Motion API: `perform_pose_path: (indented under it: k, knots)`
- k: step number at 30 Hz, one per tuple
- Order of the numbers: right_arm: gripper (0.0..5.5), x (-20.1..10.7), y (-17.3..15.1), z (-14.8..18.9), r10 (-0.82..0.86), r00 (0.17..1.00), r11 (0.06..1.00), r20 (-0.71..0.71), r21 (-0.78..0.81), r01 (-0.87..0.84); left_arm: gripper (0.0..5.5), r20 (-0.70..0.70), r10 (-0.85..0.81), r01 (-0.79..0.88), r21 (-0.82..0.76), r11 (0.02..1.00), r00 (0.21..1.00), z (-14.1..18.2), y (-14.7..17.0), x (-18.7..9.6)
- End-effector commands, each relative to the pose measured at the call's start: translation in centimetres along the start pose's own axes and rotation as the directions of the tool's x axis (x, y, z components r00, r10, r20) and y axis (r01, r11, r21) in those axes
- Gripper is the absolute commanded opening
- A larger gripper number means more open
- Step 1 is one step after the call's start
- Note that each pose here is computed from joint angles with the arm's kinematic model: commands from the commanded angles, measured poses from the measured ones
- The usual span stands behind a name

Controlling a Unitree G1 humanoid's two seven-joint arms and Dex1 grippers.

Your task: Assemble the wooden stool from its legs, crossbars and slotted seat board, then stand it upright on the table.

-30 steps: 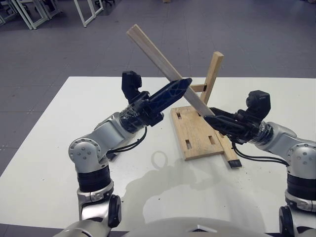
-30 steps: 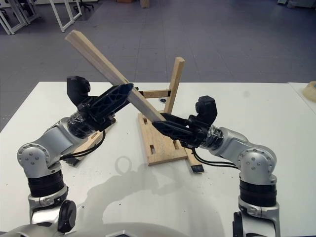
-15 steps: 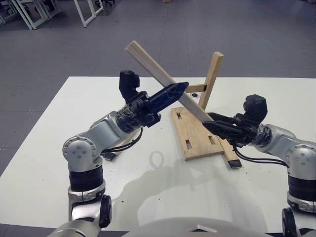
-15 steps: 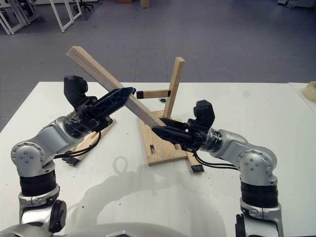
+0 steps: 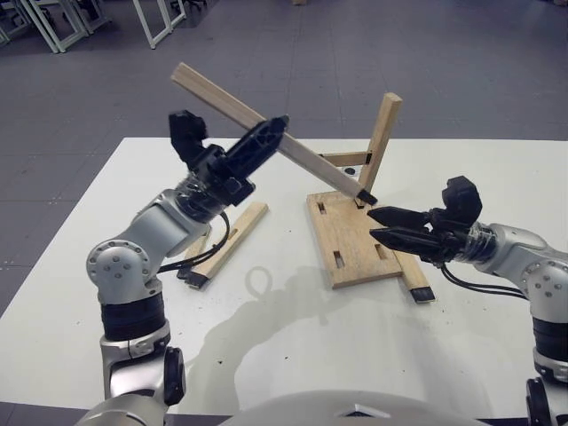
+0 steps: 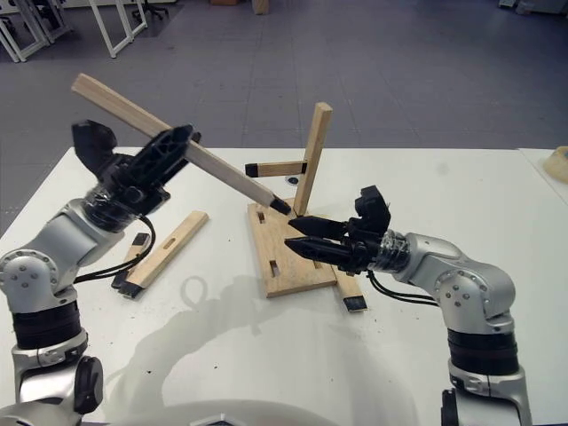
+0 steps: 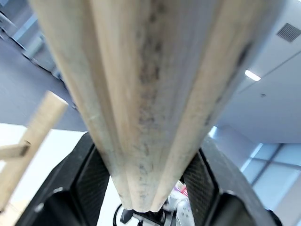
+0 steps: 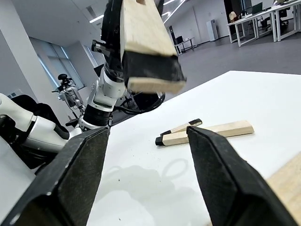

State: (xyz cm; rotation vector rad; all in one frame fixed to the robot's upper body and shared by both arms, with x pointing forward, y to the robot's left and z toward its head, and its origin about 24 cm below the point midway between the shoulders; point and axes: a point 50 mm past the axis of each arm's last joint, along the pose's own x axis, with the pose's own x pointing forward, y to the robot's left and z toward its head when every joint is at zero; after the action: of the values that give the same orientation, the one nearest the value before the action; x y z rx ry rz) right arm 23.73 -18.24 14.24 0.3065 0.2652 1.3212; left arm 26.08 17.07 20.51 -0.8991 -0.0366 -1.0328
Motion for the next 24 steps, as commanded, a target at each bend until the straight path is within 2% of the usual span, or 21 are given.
perform_pose_path:
  k: [1,3,6,8,11,14,18,24]
  knots:
    - [3.01,-0.3,-3.3,-1.6,-0.286,0.931,0.941,-0.225,-0.25,0.229,2.08,0.05,0.097,-0.105,0.192,0.976,0.994,2.9,0.5,-1.1]
    - [3.01,0.7,-4.9,-2.2,-0.43,0.854,0.849,-0.292,-0.454,0.272,2.08,0.043,0.121,-0.128,0.226,0.966,0.992,2.9,0.9,-1.3]
    - [3.01,1.4,-6.1,-3.4,-0.499,0.792,0.766,-0.352,-0.607,0.213,2.08,0.007,0.151,-0.147,0.251,0.957,0.989,1.7,1.4,-1.3]
    - [3.01,1.2,-6.6,-4.2,-0.524,0.757,0.736,-0.392,-0.655,0.171,2.08,-0.017,0.169,-0.159,0.268,0.95,0.985,0.9,1.8,-1.2]
    - [3.01,0.3,-6.8,-4.5,-0.54,0.727,0.714,-0.423,-0.688,0.131,2.08,-0.038,0.175,-0.157,0.278,0.947,0.984,0.2,1.9,-1.3]
    - [3.01,-0.6,-6.7,-3.8,-0.563,0.732,0.703,-0.385,-0.688,0.179,2.08,-0.034,0.185,-0.168,0.277,0.946,0.982,0.0,2.1,-1.6]
    - [3.01,-1.4,-6.4,-4.6,-0.557,0.717,0.721,-0.42,-0.673,0.166,2.08,-0.035,0.189,-0.173,0.27,0.947,0.981,-0.4,2.1,-1.9]
    - [3.01,-0.2,-6.3,-6.1,-0.529,0.683,0.727,-0.503,-0.684,0.06,2.08,-0.054,0.196,-0.174,0.277,0.945,0.979,-0.7,2.4,-1.6]
